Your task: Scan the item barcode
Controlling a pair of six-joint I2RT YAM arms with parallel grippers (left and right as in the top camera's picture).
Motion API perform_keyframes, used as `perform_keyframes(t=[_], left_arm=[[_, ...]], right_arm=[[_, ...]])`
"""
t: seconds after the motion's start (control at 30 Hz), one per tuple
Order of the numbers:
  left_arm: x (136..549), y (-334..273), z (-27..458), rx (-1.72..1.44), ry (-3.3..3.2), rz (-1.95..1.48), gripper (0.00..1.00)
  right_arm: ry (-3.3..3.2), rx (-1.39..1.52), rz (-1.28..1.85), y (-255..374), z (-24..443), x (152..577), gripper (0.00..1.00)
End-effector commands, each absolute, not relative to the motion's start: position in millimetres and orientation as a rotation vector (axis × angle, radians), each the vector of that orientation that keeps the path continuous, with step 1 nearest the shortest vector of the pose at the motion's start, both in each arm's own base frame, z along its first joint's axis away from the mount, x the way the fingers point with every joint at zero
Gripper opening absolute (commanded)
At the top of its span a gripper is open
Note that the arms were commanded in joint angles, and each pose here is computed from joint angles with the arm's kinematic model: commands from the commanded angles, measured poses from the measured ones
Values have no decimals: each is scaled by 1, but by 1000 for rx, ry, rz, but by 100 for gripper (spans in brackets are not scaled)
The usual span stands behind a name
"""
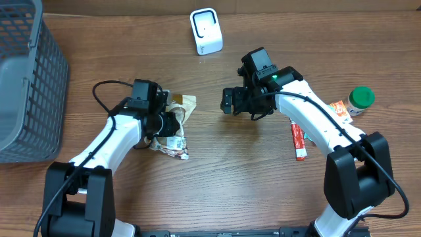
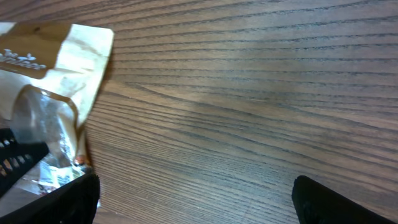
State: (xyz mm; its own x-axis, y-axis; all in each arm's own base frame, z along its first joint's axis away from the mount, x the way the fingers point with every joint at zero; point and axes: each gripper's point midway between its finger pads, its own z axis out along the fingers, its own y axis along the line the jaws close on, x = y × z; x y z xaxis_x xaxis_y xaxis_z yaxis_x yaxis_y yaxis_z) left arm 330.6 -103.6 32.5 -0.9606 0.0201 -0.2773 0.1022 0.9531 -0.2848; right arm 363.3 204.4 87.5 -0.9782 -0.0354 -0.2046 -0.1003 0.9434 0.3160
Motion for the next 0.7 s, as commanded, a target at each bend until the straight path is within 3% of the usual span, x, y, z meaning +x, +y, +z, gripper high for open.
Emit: perform_keyframes(t=[0.0,0.37,0.5,0.6,0.67], left_arm=[[317,-136,36,380,2802,-582,29],[302,-175,52,787,2736,-535,27],[318,-175,71,630,2772,-451,37],[319,-172,80,517,2819,-437,54],[314,-170,79,422,2870,-446,58]], right_arm=[[2906,-94,474,202,84,364,100],[2906,-94,474,202,84,364,100],[2906,-94,474,202,84,364,100],[2906,-94,474,202,84,364,100],[2906,-94,474,202,84,364,100]])
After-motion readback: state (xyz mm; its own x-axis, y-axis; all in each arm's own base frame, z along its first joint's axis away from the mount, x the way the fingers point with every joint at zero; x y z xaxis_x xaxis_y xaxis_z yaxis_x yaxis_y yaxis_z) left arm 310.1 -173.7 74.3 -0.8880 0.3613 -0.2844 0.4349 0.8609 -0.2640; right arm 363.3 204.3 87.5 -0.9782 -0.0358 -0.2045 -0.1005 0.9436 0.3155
